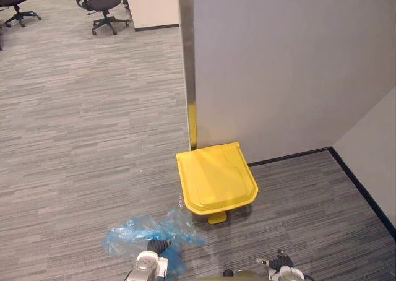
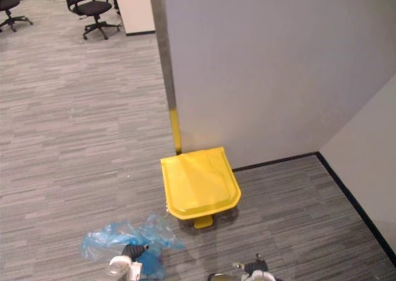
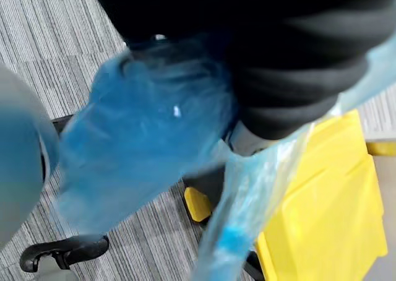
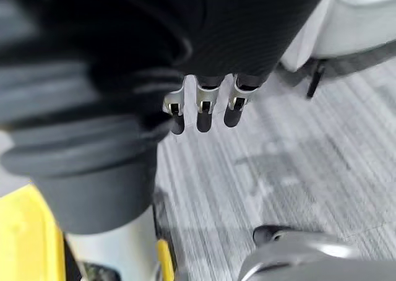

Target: Gather rubbish on tea table into small bin, then transfer packed bag to large trash can.

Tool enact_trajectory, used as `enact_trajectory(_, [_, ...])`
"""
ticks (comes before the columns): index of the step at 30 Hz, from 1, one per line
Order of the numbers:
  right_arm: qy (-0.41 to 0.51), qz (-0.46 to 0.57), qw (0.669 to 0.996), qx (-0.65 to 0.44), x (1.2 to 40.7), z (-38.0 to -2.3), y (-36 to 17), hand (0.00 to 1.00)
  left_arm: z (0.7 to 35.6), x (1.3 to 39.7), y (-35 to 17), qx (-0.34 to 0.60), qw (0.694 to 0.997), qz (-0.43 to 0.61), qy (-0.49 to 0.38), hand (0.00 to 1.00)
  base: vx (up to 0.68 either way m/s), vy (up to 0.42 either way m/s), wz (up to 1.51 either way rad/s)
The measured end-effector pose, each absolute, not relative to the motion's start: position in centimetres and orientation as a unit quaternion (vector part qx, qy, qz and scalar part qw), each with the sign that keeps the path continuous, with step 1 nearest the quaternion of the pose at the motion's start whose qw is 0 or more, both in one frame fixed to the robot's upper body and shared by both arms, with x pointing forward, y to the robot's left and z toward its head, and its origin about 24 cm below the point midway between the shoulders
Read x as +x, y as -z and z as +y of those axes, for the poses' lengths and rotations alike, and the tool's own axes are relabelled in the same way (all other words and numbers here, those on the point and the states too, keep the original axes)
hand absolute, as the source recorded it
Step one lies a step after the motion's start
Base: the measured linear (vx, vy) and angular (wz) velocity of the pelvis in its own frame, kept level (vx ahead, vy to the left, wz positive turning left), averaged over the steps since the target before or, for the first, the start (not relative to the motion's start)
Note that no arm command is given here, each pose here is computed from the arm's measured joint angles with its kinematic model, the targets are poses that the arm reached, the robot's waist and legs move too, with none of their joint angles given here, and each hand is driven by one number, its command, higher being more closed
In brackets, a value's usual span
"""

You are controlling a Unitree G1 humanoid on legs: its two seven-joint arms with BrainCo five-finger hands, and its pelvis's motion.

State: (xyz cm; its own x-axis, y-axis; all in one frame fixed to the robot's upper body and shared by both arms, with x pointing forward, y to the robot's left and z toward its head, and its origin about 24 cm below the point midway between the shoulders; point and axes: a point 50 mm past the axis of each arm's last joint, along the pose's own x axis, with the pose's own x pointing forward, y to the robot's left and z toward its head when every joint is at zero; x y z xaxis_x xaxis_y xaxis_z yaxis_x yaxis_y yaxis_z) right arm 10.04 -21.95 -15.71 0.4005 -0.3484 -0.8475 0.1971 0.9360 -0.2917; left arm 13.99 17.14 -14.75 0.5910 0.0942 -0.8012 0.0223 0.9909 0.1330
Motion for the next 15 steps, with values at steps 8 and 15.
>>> enact_trajectory(8, [0.164,0.521,0.834,-0.073,10.1,-21.9,15.7,0.00,18.4,13.8,14.7,0.083,0.887,0.454,-0.025,1.00,-0.05,0.059,0.00])
enact_trajectory(15, [0.166,0.516,0.837,-0.074,10.6,-21.9,15.6,0.00,19.3,13.7,14.6,0.094,0.885,0.454,-0.033,1.00,-0.01,0.044,-0.16])
